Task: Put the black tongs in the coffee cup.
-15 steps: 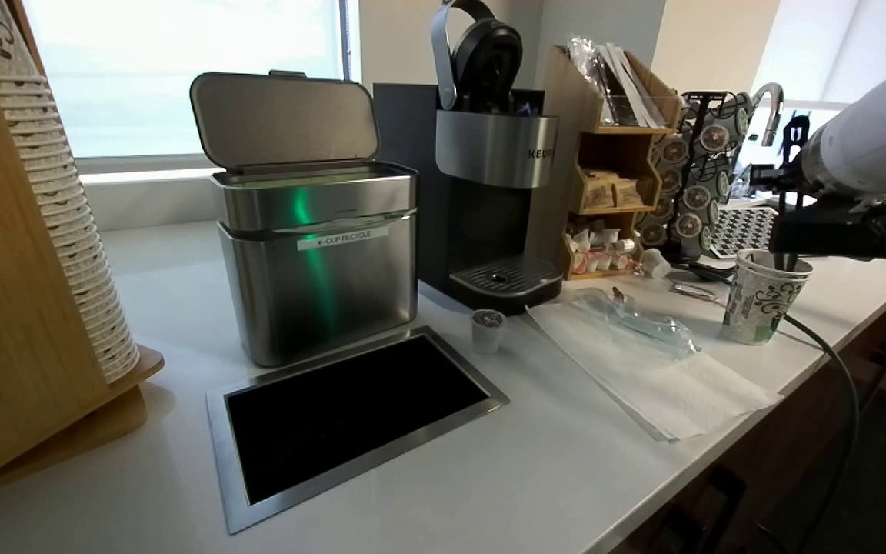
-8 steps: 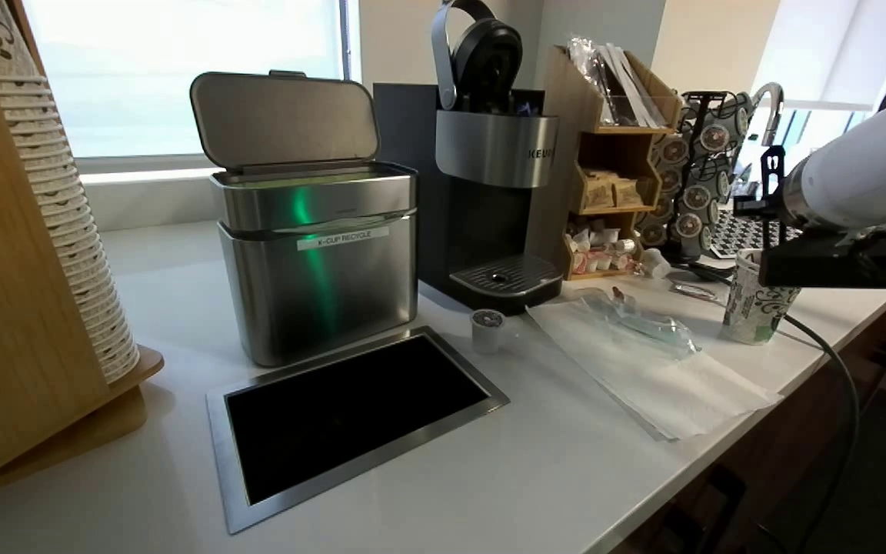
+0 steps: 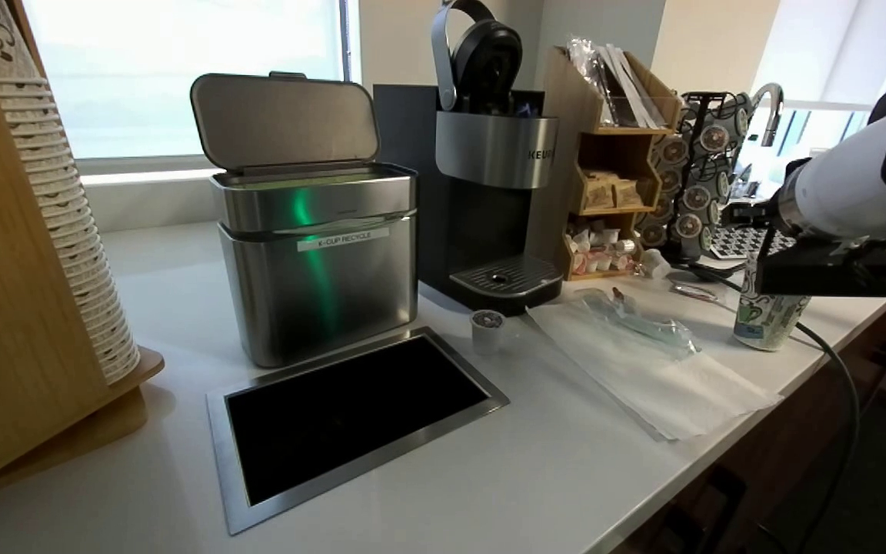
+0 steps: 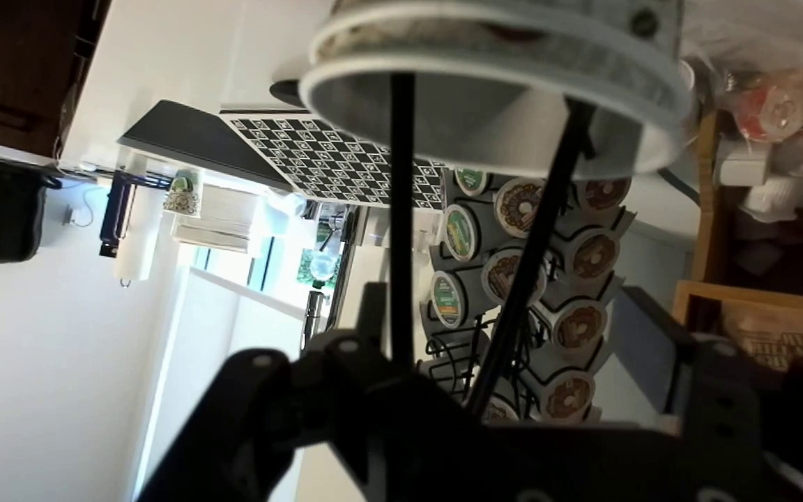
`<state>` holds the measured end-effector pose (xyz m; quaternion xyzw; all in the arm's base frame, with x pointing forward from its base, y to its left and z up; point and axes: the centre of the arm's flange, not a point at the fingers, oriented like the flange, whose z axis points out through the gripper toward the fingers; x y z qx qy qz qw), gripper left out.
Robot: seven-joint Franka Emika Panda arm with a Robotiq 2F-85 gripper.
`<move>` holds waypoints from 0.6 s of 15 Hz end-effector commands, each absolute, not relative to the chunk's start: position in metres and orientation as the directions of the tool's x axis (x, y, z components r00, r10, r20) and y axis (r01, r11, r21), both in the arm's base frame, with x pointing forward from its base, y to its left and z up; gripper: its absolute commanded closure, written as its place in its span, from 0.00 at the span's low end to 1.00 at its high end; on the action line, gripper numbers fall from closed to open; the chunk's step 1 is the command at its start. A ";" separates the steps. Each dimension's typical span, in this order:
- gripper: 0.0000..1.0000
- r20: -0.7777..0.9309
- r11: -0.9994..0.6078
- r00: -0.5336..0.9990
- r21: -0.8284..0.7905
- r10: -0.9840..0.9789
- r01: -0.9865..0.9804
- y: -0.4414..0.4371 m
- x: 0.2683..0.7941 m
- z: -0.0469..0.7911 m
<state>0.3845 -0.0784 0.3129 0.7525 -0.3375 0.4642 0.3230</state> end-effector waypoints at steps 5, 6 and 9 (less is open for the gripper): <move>0.00 0.947 -0.529 0.212 0.055 -0.242 -0.847 -0.087 0.383 0.361; 0.00 0.948 -0.521 0.188 0.028 -0.258 -0.853 -0.089 0.382 0.373; 0.00 0.953 -0.494 0.072 -0.087 -0.293 -0.865 -0.101 0.380 0.414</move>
